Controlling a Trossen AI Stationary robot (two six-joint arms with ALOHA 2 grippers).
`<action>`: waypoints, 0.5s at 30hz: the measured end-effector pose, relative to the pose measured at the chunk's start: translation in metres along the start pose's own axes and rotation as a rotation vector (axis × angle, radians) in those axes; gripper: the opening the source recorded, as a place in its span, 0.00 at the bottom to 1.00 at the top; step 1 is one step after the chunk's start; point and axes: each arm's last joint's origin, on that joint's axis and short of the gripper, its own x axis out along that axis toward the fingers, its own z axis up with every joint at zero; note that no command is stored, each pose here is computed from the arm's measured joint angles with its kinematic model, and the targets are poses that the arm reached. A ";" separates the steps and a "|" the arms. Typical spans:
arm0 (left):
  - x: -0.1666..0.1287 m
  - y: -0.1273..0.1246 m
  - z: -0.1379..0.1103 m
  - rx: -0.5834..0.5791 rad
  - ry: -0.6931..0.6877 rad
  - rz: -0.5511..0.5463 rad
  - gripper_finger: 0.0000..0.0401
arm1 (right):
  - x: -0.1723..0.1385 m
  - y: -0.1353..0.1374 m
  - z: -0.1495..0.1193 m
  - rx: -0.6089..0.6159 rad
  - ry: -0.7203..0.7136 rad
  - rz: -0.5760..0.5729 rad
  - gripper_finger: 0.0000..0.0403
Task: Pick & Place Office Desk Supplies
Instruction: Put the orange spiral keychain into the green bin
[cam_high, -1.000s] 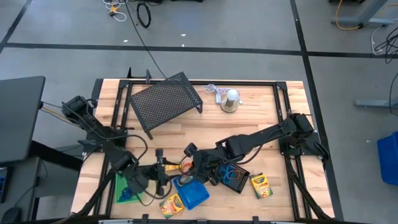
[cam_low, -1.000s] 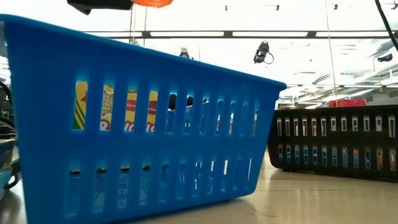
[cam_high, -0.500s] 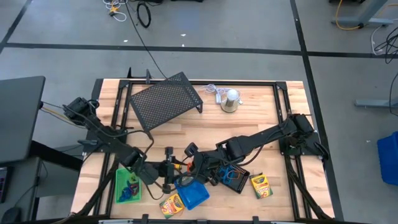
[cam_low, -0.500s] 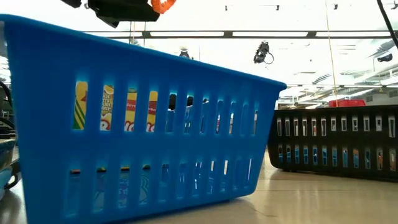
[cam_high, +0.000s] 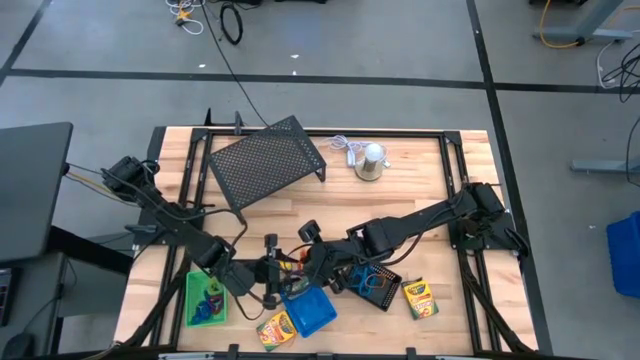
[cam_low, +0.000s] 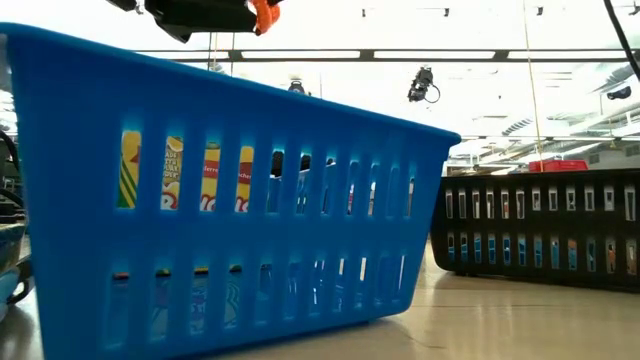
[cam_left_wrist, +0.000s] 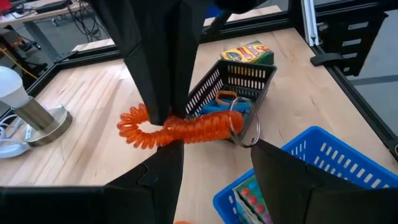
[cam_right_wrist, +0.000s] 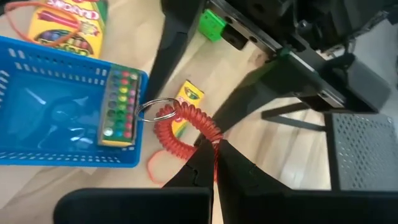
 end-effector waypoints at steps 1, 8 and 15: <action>0.000 0.000 0.000 -0.003 0.000 0.000 0.49 | 0.000 0.000 0.000 0.003 0.007 -0.012 0.01; -0.002 -0.001 0.000 0.000 -0.005 0.016 0.49 | -0.002 0.000 0.000 0.010 0.009 -0.022 0.01; 0.000 0.001 0.001 0.003 -0.016 0.052 0.49 | -0.003 0.001 0.003 0.014 -0.007 -0.023 0.01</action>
